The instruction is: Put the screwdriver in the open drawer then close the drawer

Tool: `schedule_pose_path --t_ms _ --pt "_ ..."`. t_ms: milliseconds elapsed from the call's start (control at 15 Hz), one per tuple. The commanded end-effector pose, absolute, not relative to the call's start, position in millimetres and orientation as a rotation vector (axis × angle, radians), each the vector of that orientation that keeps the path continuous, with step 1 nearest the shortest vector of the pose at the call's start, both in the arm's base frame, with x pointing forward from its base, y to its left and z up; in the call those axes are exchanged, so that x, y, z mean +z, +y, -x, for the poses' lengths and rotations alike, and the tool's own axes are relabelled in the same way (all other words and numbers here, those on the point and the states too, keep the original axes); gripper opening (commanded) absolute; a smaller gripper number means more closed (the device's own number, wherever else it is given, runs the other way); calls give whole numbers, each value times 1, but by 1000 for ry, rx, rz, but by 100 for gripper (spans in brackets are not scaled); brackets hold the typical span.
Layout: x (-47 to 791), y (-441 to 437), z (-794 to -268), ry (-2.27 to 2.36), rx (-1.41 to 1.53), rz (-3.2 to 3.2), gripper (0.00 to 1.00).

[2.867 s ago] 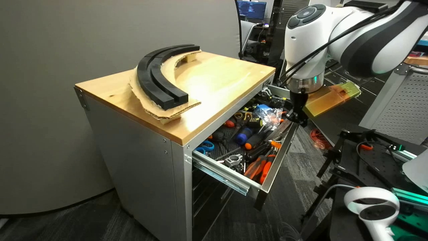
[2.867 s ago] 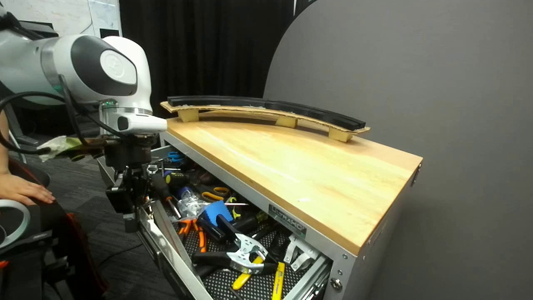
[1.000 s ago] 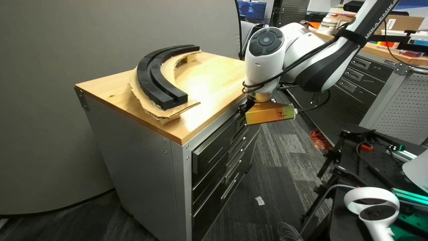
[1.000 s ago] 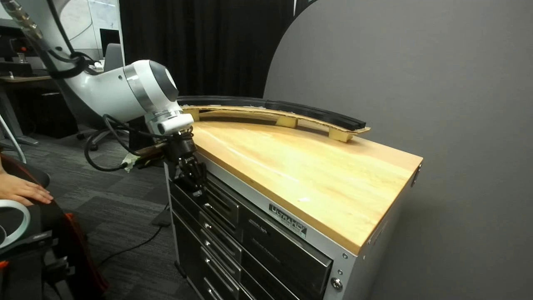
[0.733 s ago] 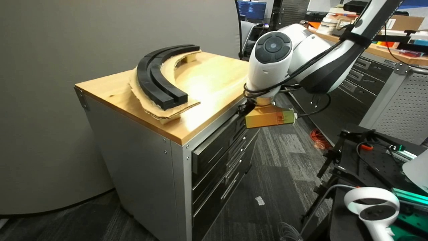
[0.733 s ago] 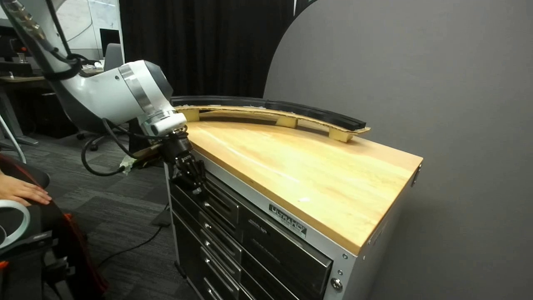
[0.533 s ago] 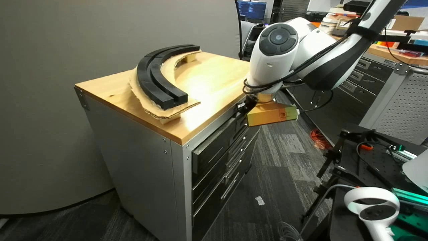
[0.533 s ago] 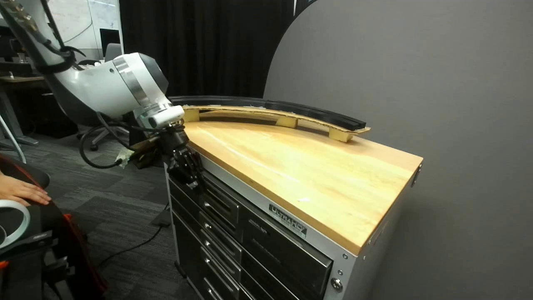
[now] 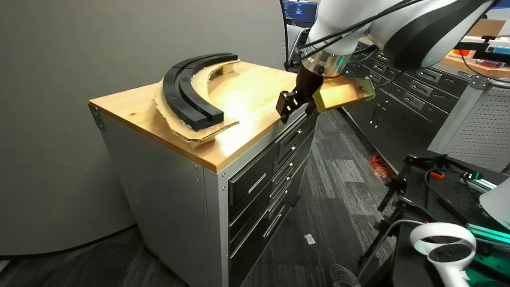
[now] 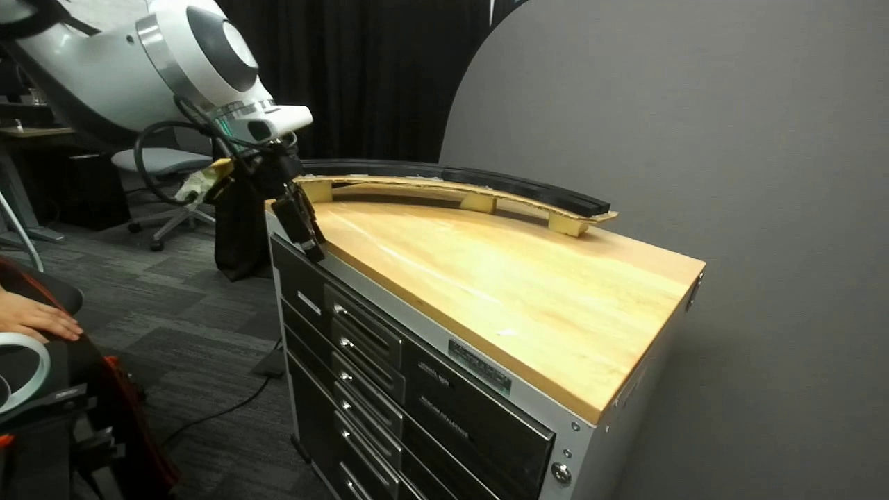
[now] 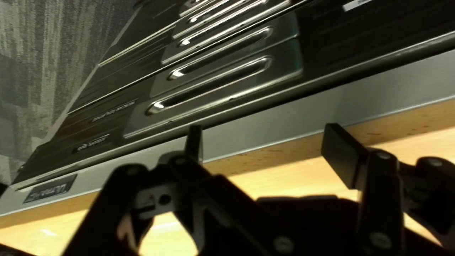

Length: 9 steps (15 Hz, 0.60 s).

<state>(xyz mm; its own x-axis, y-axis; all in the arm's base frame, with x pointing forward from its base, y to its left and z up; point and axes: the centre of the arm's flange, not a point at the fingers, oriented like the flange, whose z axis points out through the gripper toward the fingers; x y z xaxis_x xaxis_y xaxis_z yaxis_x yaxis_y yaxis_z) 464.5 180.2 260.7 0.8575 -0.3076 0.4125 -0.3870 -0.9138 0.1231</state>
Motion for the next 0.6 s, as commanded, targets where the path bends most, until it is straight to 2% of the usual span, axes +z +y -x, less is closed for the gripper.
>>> schedule_pose_path --t_ms 0,333,533 --pt "341 181 -472 -333 468 -2973 100" --pt "358 218 -472 -44 250 -3060 100" --pt "378 229 -478 -27 185 -2959 100"
